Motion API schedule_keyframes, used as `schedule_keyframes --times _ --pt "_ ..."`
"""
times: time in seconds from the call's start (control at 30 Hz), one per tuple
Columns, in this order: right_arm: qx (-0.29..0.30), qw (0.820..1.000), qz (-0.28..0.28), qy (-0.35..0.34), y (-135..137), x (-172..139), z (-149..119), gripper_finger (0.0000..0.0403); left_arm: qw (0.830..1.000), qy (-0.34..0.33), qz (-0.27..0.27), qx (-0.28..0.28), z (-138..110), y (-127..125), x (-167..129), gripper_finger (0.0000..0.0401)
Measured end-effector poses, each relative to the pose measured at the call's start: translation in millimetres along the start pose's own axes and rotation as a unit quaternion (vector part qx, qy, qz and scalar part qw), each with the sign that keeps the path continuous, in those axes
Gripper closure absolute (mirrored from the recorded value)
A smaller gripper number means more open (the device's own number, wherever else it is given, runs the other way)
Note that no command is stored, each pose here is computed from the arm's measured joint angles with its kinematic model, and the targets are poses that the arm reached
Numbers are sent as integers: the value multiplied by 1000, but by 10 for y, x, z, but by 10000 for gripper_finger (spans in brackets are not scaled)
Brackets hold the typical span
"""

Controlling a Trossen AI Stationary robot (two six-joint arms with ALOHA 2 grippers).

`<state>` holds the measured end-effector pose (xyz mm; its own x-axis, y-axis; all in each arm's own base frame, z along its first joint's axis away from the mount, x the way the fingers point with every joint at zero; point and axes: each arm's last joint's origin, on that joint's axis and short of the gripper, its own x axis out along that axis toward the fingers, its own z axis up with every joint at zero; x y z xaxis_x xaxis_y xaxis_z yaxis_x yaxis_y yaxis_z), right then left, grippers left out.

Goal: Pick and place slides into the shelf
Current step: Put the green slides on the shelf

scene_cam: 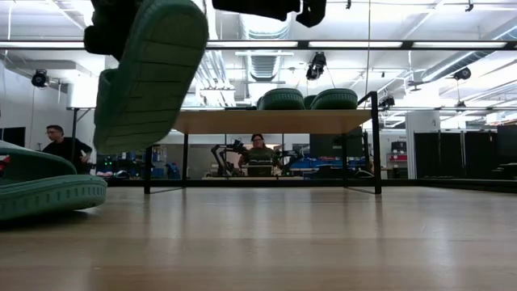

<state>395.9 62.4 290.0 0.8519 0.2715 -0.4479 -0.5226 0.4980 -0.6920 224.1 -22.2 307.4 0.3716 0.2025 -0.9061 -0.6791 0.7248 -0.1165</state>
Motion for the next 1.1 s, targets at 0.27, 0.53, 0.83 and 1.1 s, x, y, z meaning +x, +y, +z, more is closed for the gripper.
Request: schedule_keyframes --times 0.27,0.53,0.83,1.1 --pt "-7 1000 4 -6 15 32 -8 179 999 -33 -31 9 66 -75 9 401" --pt "5 1000 10 -1 56 120 -53 179 997 -52 -46 15 103 -104 3 401" --pt "30 1000 1 -7 34 122 -38 187 996 -75 -55 18 146 -126 -2 401" --pt "16 1000 -4 -15 34 156 -41 291 993 -97 -65 25 180 -155 -12 401"
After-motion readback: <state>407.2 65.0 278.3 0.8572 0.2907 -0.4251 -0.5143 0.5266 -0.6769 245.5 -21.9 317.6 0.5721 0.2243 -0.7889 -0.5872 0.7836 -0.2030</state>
